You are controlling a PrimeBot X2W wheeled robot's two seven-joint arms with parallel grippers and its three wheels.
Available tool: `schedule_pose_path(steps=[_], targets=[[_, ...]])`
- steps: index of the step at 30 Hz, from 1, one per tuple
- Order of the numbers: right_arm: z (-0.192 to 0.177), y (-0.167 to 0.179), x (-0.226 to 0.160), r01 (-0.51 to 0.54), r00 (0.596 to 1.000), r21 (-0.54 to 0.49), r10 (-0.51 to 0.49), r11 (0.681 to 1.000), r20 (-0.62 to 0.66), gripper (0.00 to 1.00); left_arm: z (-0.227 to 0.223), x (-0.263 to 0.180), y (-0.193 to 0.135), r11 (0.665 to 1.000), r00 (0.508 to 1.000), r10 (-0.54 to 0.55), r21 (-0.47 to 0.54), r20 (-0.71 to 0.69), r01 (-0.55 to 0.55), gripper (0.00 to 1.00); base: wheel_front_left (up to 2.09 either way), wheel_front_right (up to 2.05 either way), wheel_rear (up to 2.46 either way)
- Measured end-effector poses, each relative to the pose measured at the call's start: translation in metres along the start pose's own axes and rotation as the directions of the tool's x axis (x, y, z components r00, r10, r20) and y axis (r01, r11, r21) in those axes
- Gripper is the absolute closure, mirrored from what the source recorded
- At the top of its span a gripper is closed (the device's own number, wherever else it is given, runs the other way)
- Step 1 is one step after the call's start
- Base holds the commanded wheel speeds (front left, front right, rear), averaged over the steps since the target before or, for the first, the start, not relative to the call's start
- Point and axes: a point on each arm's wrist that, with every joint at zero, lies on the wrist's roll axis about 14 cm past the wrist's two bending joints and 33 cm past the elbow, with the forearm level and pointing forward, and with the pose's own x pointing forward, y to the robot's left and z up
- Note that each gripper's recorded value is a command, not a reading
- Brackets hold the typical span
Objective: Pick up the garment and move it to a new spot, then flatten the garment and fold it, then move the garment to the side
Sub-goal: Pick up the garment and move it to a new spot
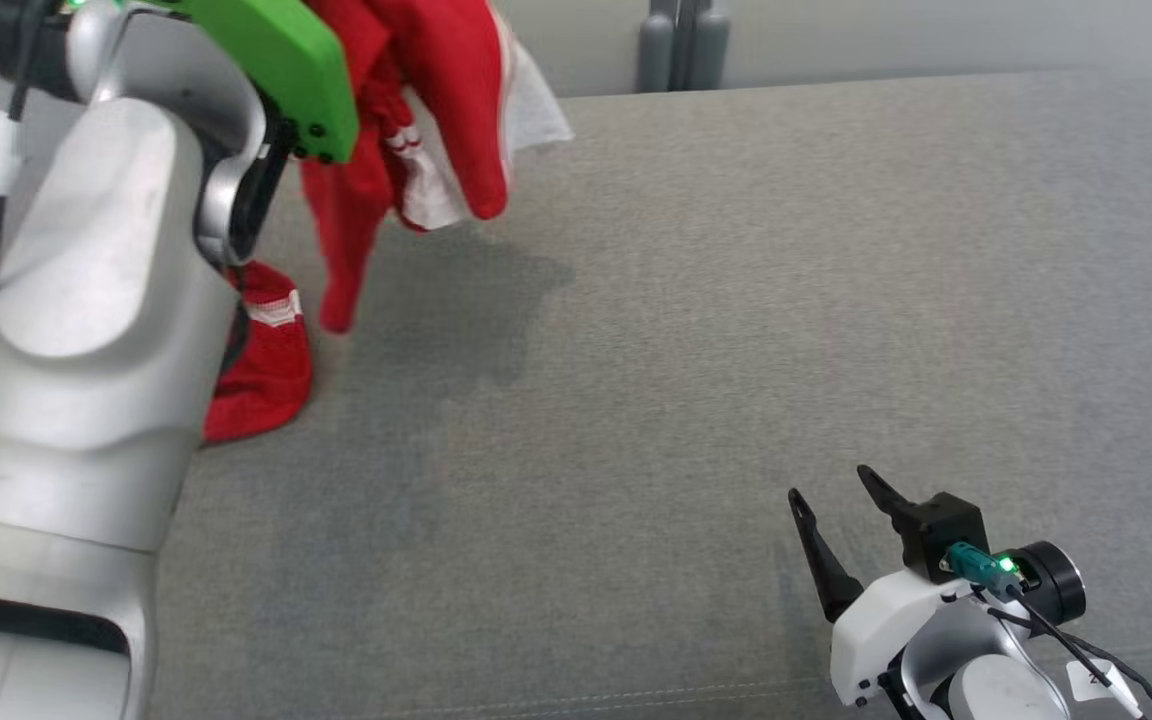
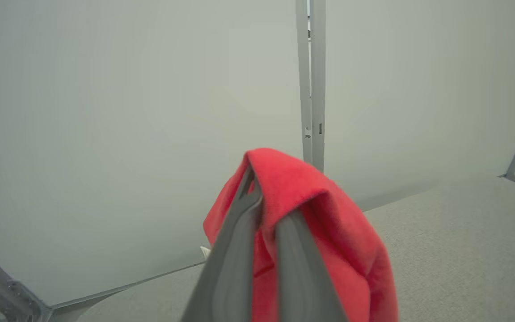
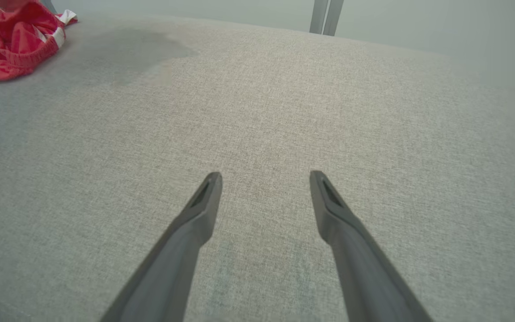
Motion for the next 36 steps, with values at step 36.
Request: schedule_pose_path(steps=[36], targets=[[-0.028,-0.075,-0.035,0.247,0.969,0.080,-0.244,0.966,-0.046,0.00,-0.183,0.025,-0.177,0.917,0.885,-0.373,-0.257,-0.279,0.305,1.00,0.00,0.00,0.00]])
